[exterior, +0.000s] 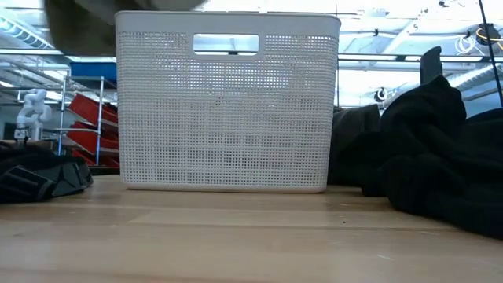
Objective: Sort clothes
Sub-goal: Put the brown shorts into the white laundry bin
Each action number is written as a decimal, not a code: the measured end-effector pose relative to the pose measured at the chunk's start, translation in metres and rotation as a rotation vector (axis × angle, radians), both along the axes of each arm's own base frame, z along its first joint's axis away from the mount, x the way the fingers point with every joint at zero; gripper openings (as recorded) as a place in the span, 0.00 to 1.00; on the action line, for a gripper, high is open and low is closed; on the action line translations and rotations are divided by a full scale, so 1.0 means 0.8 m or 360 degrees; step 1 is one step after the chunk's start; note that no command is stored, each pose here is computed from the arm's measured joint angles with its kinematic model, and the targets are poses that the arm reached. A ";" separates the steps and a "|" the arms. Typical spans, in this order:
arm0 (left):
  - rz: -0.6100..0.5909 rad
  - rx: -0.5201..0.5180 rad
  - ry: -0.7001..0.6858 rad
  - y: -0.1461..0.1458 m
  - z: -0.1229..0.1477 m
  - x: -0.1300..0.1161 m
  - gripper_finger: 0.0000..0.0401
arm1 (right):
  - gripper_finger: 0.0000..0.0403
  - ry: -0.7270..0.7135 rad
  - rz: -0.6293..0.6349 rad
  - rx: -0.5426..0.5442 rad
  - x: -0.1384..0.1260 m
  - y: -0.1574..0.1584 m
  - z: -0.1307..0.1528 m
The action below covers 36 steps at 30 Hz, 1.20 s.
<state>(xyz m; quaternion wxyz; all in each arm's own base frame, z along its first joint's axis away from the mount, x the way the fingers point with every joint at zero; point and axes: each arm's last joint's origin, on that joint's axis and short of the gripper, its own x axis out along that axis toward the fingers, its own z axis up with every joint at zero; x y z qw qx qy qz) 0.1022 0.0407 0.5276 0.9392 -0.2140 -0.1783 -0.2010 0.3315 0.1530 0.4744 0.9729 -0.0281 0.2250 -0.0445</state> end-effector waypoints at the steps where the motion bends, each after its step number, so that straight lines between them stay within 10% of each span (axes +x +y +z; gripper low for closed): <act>1: -0.0067 0.0019 0.0004 -0.004 -0.001 0.008 0.00 | 0.00 0.0009 -0.0001 -0.0002 -0.001 -0.001 0.000; 20: -0.0732 0.0228 -0.0118 -0.142 -0.020 0.065 0.00 | 0.00 0.0043 0.0015 0.0093 -0.046 0.000 0.019; 28: -0.0482 0.0617 0.0587 -0.191 -0.091 0.100 0.00 | 0.00 0.0204 -0.0028 0.0170 -0.040 0.025 -0.020; 36: -0.0679 0.0788 0.1159 -0.242 -0.150 0.111 0.00 | 0.00 0.0483 -0.0223 0.0312 -0.031 0.063 -0.126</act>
